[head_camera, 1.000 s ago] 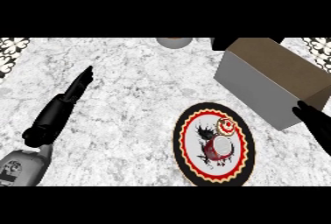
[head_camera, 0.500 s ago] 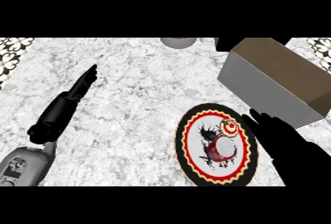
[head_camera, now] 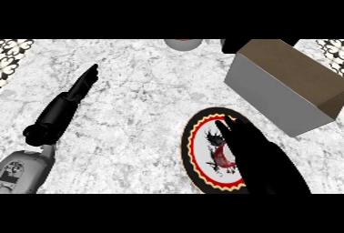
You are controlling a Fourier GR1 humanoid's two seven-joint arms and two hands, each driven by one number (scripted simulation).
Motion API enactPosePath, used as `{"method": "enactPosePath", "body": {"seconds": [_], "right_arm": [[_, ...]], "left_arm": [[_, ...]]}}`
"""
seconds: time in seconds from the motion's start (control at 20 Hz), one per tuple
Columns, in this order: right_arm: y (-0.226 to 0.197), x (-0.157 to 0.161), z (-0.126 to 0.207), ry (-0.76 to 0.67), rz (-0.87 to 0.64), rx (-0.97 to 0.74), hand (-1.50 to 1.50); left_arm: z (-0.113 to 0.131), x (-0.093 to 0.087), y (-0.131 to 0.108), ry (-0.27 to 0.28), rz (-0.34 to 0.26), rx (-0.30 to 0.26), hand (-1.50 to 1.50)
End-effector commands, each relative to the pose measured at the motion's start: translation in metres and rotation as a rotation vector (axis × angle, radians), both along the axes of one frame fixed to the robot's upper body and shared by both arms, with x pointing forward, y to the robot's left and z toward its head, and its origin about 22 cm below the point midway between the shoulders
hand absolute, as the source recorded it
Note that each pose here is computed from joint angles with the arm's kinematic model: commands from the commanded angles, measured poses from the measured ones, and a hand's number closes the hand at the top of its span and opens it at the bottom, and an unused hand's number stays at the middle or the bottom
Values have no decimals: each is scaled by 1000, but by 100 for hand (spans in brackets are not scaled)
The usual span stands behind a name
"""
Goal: Pick the can from the plate and place it in the cardboard box
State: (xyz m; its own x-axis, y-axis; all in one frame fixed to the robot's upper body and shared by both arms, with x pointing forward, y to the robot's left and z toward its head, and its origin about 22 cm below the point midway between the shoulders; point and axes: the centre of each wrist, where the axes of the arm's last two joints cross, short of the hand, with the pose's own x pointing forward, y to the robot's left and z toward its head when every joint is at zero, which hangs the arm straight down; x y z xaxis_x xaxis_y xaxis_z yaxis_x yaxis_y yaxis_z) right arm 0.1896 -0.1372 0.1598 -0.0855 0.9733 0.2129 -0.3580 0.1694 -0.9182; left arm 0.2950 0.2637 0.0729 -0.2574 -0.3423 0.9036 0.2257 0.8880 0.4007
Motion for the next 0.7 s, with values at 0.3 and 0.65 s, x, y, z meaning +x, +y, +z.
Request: {"method": "enactPosePath", "body": {"seconds": [0.3, 0.65], "right_arm": [[43, 26, -17, 8, -166, -180, -150], [42, 24, -49, 60, -166, -237, -150]], "left_arm": [[-7, 2, 10, -4, 2, -1, 0], [-5, -5, 5, -15, 22, 5, 0]]}}
